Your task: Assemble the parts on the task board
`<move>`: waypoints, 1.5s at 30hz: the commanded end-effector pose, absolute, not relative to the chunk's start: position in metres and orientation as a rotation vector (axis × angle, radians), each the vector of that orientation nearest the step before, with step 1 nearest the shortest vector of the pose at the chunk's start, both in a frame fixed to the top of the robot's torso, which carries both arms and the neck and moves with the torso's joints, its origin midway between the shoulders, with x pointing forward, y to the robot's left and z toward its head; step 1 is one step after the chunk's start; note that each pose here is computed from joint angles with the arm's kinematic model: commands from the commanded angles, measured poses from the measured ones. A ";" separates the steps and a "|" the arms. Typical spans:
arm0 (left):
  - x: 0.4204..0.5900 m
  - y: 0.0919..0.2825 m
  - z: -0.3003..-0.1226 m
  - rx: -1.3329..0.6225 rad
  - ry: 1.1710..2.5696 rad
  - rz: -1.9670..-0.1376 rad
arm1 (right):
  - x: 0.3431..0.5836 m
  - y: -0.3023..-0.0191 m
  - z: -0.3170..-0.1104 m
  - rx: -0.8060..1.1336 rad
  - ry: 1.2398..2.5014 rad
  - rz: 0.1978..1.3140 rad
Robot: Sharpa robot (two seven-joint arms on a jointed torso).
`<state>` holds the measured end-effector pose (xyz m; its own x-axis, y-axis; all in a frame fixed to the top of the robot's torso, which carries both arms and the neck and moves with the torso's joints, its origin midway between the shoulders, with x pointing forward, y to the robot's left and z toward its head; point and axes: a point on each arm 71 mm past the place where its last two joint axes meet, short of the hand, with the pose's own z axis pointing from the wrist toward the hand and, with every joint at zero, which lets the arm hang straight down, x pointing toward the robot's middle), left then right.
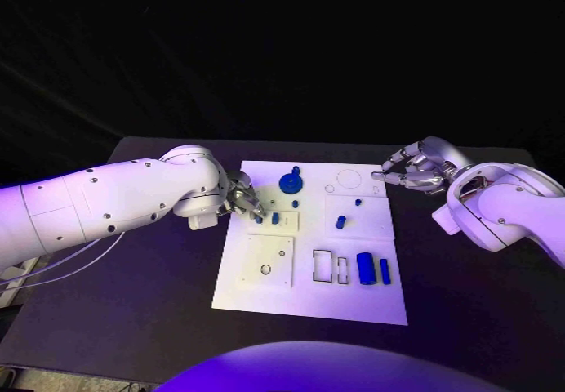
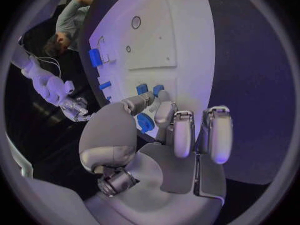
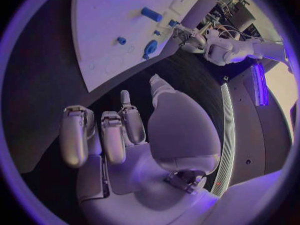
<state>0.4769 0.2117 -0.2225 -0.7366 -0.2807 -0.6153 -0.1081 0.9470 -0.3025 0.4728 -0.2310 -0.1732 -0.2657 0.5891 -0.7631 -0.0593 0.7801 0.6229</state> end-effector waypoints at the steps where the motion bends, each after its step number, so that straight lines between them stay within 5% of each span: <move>1: 0.476 0.210 -0.224 -0.261 2.407 -0.330 | 0.472 -0.230 -0.173 0.402 1.747 0.656; 45: 0.479 0.209 -0.222 -0.269 2.375 -0.369 | 0.472 -0.229 -0.173 0.398 1.747 0.656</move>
<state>0.4801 0.2106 -0.2214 -0.7101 -0.3100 -0.6322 -0.1046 0.9344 -0.3406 0.4728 -0.2303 -0.1731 -0.2664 0.5882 -0.7636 -0.0612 0.7803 0.6225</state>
